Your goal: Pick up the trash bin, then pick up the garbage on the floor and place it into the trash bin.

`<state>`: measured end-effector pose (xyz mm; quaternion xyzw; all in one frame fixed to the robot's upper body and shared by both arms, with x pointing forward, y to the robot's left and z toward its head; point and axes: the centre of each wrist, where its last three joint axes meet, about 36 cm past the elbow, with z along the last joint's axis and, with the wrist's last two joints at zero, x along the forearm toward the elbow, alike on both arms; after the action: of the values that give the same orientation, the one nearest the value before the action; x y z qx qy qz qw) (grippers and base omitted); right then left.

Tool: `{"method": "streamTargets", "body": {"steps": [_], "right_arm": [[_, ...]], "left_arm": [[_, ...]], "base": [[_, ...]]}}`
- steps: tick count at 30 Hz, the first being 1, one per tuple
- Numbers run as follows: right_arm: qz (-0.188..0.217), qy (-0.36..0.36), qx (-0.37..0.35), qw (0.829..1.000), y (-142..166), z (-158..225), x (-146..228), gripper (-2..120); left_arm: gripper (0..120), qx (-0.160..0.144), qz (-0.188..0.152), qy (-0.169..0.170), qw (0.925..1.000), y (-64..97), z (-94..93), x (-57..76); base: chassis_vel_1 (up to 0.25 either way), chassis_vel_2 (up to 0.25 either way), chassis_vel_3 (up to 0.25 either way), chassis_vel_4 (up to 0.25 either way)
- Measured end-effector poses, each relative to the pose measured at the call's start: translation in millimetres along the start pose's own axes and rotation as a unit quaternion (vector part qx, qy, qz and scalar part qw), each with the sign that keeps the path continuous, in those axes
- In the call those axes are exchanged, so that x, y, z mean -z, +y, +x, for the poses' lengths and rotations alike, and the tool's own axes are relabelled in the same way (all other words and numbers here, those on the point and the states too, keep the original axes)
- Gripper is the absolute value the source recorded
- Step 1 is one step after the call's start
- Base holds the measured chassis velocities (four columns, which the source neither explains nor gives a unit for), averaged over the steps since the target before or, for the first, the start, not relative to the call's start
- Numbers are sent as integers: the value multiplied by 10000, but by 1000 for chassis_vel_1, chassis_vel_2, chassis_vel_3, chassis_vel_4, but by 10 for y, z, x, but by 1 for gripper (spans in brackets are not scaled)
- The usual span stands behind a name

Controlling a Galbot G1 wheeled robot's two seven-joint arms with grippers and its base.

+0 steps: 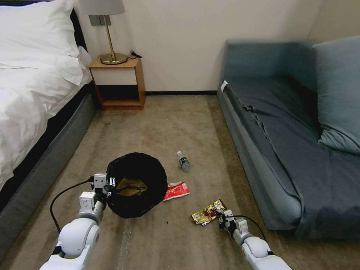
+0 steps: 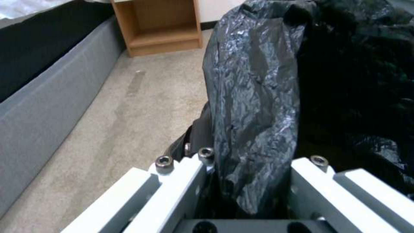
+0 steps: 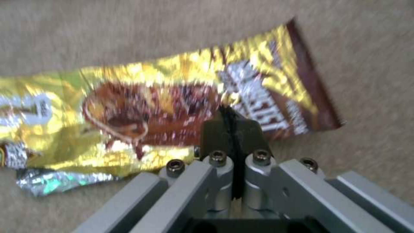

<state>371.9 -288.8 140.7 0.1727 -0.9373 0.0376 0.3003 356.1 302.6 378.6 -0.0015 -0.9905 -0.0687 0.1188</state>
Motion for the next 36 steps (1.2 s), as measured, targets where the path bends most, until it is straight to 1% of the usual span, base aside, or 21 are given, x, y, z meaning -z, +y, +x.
{"method": "streamTargets", "body": {"steps": [3,4,10,12,13,14,16,18,19,22,23,24,25,26,28,29,30,32,33,34,36], "right_arm": [[-130,-137,4,9998,-12,58,69,0],[-249,-239,24,9994,-18,117,147,0],[-533,-435,41,9976,-28,239,295,1],[-915,-439,56,9948,19,307,339,10],[-915,-439,56,9948,19,307,339,10],[-1165,-392,83,9924,66,350,344,17],[-1256,-363,94,9914,83,368,336,20],[-1449,-286,114,9890,129,403,297,32],[-1449,-286,114,9890,129,403,297,32],[-1687,-199,133,9854,189,426,261,45],[-1687,-199,133,9854,189,426,261,45],[-1795,-160,133,9835,212,436,249,53],[-1840,-146,133,9827,222,437,245,57],[-1840,-146,133,9827,222,437,245,57],[-1995,-119,110,9798,242,435,239,68],[-1995,-119,110,9798,242,435,239,68],[-2060,-108,98,9784,252,434,233,76],[-2078,-99,94,9781,257,434,225,79],[-2092,-84,87,9778,260,434,212,83],[-2092,-84,87,9778,260,434,212,83],[-2131,-39,55,9770,258,427,169,96]], "left_arm": [[4,1,-2,-7,10000,-5,18,4],[4,3,-2,-35,10000,-8,23,24],[4,2,4,-103,9999,-16,23,72],[4,2,34,-128,9999,-27,20,98],[4,2,34,-128,9999,-27,20,98],[4,1,51,-153,9999,-32,13,123],[4,-3,56,-166,9998,-34,9,135],[4,-14,70,-187,9998,-42,-5,154],[4,-14,70,-187,9998,-42,-5,154],[4,-2,83,-152,9998,-38,-19,125],[4,-2,83,-152,9998,-38,-19,125],[4,5,83,-123,9999,-31,-23,102],[4,10,82,-114,9999,-27,-25,93],[4,10,82,-114,9999,-27,-25,93],[4,12,80,-115,9999,-20,-34,85],[4,12,80,-115,9999,-20,-34,85],[4,10,80,-119,9999,-18,-41,88],[4,6,80,-122,9999,-21,-45,90],[4,2,81,-128,9999,-23,-50,93],[4,2,81,-128,9999,-23,-50,93],[4,-18,86,-136,9999,-35,-56,98]], "base": [[0,0,0,0],[0,0,0,0],[0,0,0,0],[0,0,0,0],[0,0,0,0],[0,0,0,0],[0,0,0,0],[0,0,0,0],[0,0,0,0],[0,0,0,0],[0,0,0,0],[0,0,0,0],[0,0,0,0],[0,0,0,0],[0,0,0,0],[0,0,0,0],[0,0,0,0],[0,0,0,0],[0,0,0,0],[0,0,0,0],[0,0,0,0]]}}
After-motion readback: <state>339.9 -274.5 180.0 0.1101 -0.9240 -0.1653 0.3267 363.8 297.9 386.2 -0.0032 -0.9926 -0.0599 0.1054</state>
